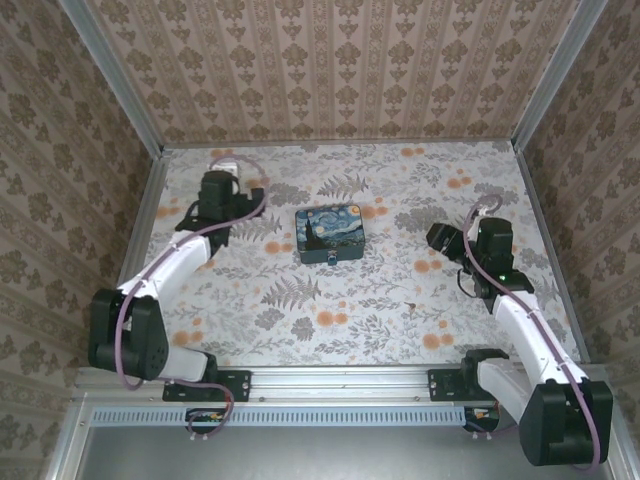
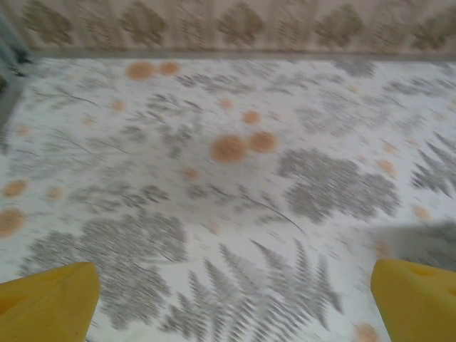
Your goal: Unlock a padlock with a key
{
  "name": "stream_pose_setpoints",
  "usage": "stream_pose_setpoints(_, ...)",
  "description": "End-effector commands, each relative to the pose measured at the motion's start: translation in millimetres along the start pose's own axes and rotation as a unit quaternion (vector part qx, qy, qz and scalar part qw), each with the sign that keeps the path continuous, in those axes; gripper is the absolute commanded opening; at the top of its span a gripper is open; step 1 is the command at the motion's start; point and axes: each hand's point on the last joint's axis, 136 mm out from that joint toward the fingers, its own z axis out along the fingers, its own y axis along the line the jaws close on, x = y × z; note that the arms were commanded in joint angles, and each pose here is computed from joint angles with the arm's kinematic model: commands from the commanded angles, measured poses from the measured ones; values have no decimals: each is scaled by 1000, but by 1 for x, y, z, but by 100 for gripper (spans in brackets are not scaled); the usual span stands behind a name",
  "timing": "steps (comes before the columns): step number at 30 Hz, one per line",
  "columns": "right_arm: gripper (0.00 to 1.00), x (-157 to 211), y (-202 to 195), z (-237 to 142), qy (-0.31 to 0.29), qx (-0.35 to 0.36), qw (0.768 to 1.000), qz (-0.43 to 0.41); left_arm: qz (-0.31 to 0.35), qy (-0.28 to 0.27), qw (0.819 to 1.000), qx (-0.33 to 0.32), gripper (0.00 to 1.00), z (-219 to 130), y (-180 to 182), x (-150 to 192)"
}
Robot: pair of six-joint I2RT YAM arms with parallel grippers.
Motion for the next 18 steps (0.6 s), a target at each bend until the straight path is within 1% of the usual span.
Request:
stream_pose_setpoints(1, 68, 48, -4, -17, 92, 21, 995, 25, -34, 30, 999, 9, 100, -25, -20, 25)
stream_pose_setpoints(6, 64, 87, -11, -22, 132, 55, 990, -8, -97, 59, 992, 56, 100, -49, -44, 55)
stream_pose_setpoints(8, 63, 100, -15, -19, 151, 67, 986, -20, -111, 71, 988, 75, 100, -56, -51, 64)
stream_pose_setpoints(14, 61, 127, -33, -14, 178, 122, 975, -53, -112, 109, 982, 110, 100, -72, -65, 77)
stream_pose_setpoints(18, 59, 139, -34, -6, 196, 148, 966, -80, -110, 115, 978, 135, 100, -76, -74, 80)
